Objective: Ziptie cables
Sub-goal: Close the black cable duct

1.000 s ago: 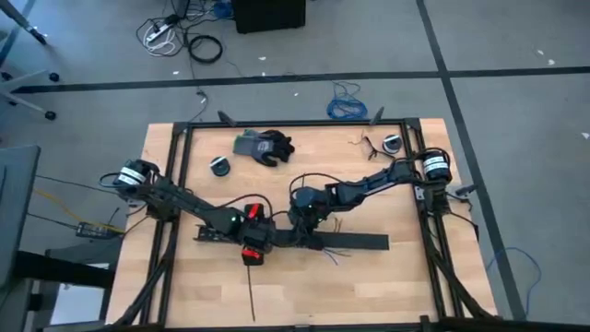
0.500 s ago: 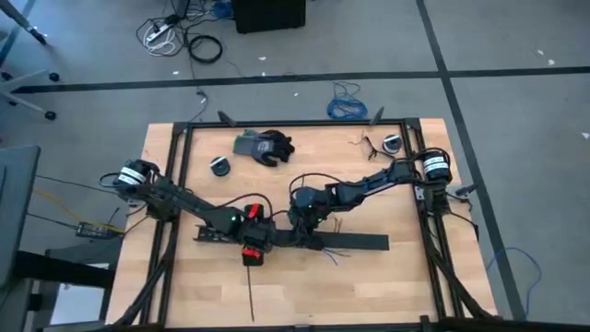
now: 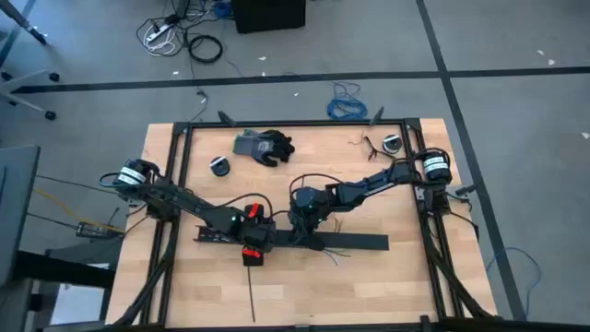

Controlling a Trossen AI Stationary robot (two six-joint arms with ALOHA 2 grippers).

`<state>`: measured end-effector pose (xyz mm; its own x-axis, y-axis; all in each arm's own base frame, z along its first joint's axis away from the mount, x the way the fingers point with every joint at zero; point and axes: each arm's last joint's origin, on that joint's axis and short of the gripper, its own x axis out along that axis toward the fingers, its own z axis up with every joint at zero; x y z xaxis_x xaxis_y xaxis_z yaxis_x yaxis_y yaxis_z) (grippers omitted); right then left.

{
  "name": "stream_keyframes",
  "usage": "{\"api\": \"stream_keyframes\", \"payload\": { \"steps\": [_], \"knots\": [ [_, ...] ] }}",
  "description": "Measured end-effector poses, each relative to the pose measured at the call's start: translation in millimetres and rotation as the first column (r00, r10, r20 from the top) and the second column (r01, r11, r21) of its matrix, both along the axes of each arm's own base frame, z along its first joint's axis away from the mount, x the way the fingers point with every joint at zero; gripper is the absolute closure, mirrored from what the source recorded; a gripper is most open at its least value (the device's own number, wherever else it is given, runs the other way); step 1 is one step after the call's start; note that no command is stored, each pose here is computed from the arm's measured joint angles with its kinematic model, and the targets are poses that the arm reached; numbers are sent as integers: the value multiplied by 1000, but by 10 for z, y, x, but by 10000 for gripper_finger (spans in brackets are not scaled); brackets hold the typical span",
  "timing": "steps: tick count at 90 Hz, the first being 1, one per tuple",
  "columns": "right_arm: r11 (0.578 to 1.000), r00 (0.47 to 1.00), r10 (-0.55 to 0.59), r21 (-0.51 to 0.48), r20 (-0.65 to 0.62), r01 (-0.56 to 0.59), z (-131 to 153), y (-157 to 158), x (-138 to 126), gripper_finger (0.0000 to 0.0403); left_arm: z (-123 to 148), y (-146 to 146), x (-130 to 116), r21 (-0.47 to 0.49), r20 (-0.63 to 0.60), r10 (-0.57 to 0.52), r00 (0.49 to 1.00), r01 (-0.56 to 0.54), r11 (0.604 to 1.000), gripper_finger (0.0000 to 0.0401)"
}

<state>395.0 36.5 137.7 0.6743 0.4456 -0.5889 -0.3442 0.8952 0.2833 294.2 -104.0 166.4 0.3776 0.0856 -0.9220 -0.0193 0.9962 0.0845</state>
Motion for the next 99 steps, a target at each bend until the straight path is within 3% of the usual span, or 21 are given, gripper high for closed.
{"api": "stream_keyframes", "payload": {
  "steps": [19, 44, 55, 71, 99],
  "knots": [
    [999, 995, 36, -4, 91, -36, 57, 7, 39, 403, 1, -2, 5, -3, 5, 0, 1000, 0, 1000, 173],
    [996, 965, -33, -77, 259, 55, 385, -19, 54, 402, -1, -3, 5, -16, 7, 33, 999, -33, 999, 174],
    [995, 981, -33, -81, 192, 49, 482, -22, -38, 402, -2, -1, 2, -32, 9, 88, 996, -88, 996, 174],
    [985, 994, -107, -137, 19, 108, 398, -53, -153, 402, 4, 15, 19, -46, 32, 159, 987, -157, 987, 174],
    [980, 992, -124, -154, 1, 122, 370, -59, -158, 402, 15, 114, 82, -72, 66, 233, 970, -228, 971, 174]
  ]
}}
